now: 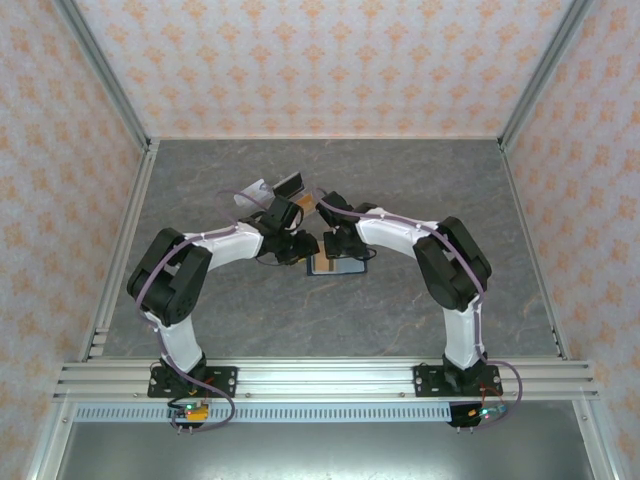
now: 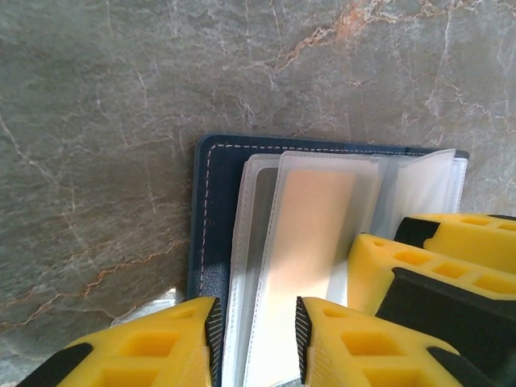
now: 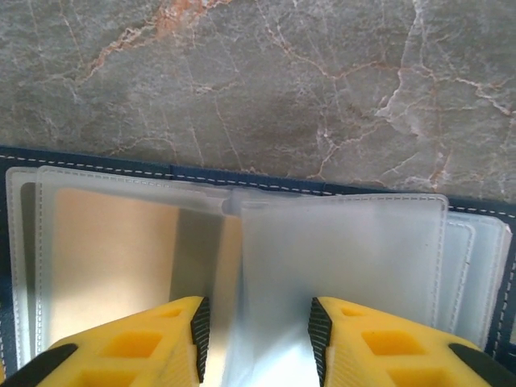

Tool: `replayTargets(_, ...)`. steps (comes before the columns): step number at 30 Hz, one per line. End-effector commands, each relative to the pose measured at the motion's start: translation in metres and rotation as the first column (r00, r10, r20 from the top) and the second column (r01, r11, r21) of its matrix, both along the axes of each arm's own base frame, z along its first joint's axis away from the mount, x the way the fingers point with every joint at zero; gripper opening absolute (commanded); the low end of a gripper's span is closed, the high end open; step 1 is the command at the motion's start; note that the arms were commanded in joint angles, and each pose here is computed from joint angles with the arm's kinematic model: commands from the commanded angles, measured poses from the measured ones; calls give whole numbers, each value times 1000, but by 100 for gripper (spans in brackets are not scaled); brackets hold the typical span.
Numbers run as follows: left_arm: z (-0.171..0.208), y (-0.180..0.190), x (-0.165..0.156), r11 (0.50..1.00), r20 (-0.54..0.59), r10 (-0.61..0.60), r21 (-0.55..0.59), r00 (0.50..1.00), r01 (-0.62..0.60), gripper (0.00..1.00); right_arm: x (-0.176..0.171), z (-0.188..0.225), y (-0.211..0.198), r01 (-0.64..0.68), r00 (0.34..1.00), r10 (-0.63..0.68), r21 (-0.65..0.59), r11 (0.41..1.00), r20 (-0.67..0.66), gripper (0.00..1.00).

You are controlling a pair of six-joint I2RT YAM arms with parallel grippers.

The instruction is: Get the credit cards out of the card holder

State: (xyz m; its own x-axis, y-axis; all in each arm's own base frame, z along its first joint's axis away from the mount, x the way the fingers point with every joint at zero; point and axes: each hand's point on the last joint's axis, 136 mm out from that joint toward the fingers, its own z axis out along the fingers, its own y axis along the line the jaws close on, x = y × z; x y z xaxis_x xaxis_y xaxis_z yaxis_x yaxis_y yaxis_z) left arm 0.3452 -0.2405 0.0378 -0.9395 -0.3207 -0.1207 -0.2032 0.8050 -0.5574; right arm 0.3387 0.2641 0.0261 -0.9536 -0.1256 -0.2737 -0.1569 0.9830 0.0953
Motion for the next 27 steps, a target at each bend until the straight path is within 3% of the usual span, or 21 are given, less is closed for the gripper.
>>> replayTargets(1, 7, -11, 6, 999, 16, -16, -28, 1000, 16, 31, -9, -28, -25, 10, 999, -17, -130, 991, -52, 39)
replayTargets(9, 5, -15, 6, 999, 12, -22, -39, 1000, 22, 22, -11, -30, -23, 8, 998, -15, -117, 993, -57, 36)
replayTargets(19, -6, -16, 6, 999, -12, -21, -32, 1000, 21, 24, -11, -31, -22, 9, 998, -16, -109, 994, -60, 36)
replayTargets(27, -3, -23, 6, 997, -6, -42, -68, 999, 41, 19, -12, -32, -21, 8, 998, -15, -105, 994, -65, 36)
